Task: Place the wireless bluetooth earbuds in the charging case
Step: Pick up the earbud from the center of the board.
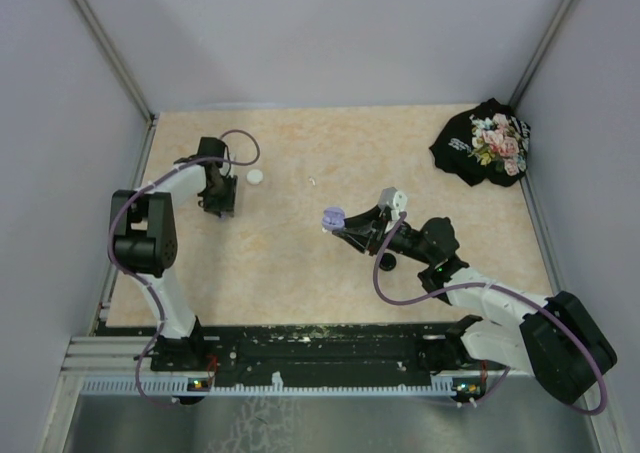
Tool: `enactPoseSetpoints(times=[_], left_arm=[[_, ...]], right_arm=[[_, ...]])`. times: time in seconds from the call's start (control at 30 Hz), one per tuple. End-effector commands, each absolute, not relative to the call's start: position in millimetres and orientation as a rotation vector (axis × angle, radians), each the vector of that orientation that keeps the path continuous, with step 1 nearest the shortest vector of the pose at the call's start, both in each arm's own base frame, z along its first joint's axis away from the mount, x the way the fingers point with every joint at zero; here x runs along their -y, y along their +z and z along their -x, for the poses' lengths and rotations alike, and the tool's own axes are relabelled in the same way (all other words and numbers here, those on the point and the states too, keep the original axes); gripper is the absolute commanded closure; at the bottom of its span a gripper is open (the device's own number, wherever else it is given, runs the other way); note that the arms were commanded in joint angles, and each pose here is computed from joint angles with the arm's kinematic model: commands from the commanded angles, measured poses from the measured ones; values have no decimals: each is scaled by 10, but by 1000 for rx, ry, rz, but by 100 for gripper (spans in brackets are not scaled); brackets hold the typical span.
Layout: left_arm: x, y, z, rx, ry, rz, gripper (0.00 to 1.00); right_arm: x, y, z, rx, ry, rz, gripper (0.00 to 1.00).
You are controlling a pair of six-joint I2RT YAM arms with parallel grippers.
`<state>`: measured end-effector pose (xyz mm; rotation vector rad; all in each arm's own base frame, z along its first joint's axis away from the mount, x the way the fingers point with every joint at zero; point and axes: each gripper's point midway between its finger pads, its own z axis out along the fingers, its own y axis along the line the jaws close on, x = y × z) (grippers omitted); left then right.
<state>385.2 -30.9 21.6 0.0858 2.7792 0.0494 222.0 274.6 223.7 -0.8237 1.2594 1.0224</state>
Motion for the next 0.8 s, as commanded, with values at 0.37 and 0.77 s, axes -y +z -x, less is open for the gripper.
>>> enactPoseSetpoints(times=[0.37, 0.77], left_arm=[[202, 87, -3659, -2863, 115, -38, 73], [201, 78, -3587, -2881, 115, -26, 81]], right_arm=[[-2745, 2460, -2262, -1182, 992, 819, 100], [-2738, 2460, -2263, -1185, 990, 817, 100]])
